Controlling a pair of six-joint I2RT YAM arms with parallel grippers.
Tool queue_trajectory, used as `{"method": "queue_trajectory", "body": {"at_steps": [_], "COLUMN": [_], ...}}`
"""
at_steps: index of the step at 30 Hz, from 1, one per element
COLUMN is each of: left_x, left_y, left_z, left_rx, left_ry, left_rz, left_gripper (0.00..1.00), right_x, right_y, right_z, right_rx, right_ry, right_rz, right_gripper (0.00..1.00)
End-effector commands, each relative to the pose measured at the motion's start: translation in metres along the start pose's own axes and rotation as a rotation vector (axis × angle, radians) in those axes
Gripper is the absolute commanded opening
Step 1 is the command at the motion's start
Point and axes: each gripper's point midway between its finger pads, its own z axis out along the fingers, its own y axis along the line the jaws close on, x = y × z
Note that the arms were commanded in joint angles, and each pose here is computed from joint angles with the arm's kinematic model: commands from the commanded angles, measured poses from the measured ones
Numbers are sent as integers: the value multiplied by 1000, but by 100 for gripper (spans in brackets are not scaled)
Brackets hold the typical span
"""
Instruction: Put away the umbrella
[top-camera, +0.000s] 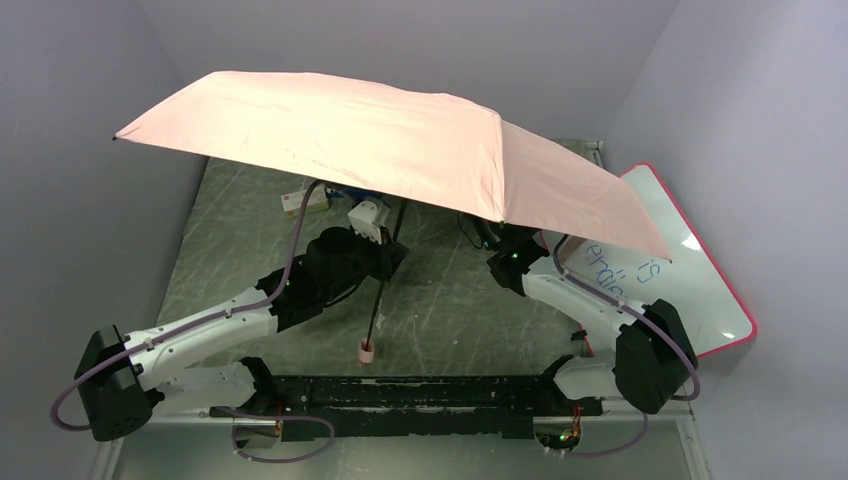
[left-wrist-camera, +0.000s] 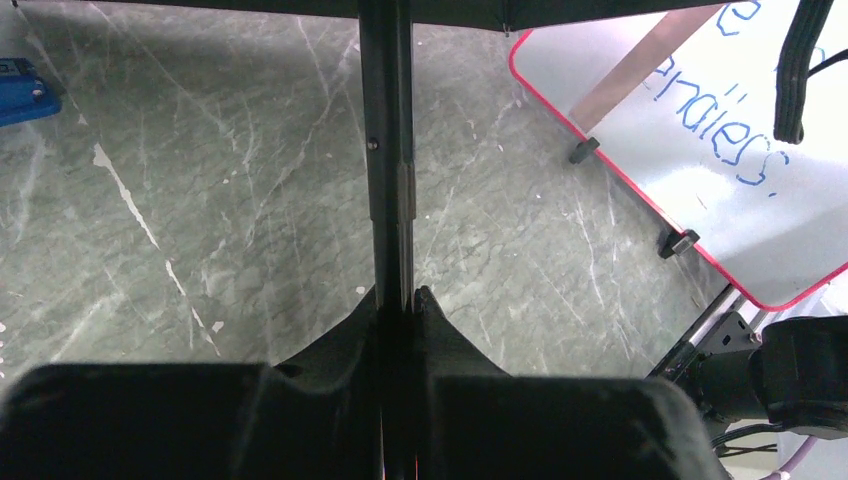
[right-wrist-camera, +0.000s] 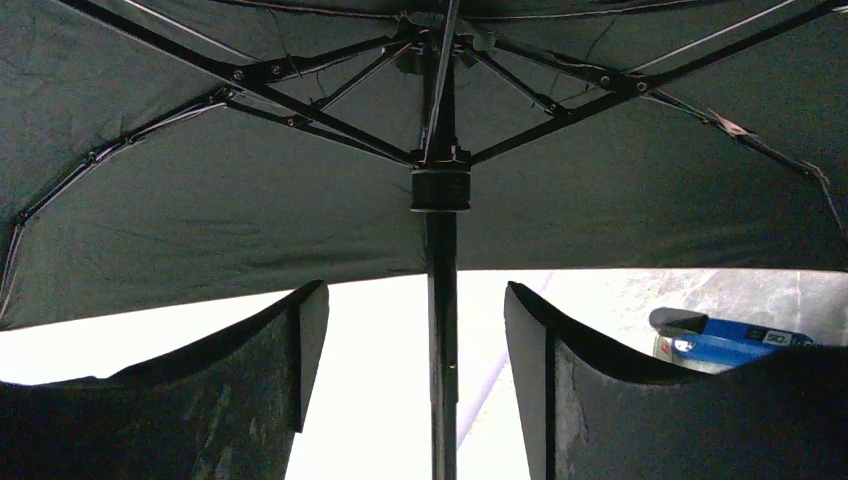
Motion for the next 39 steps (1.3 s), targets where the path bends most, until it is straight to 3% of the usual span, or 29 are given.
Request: {"method": "queue_trajectory", "body": {"at_steps": [1,12,19,25,33,39], "left_x": [-17,-42,-56,-56,-51,-46], "left_y": [-14,-43,-55,-56,-55,-54], "left_z": [0,-16,-24,-26,-27,-27], "left_rx": [42,164,216,224,218,212], "left_ry": [-37,-90,-129,-121,-97,-77], "left_rz": [6,-136,-235,-238,-225,-222], "left_gripper": [5,5,5,5,5,5], "right_x": [-14,6,17,9,-11,-8], "right_y": [27,31,2,-11,-1,-3], "right_z": [8,-6,-29,-36,-41,-26], "right_rx": [-110,-232,-174,-146,-385,-446], "right_ry": [-36,9,6,-50,-114,-99], "right_rz": [-2,-23,18,69,261,321], "right_gripper": [68,66,68,70,72,71]}}
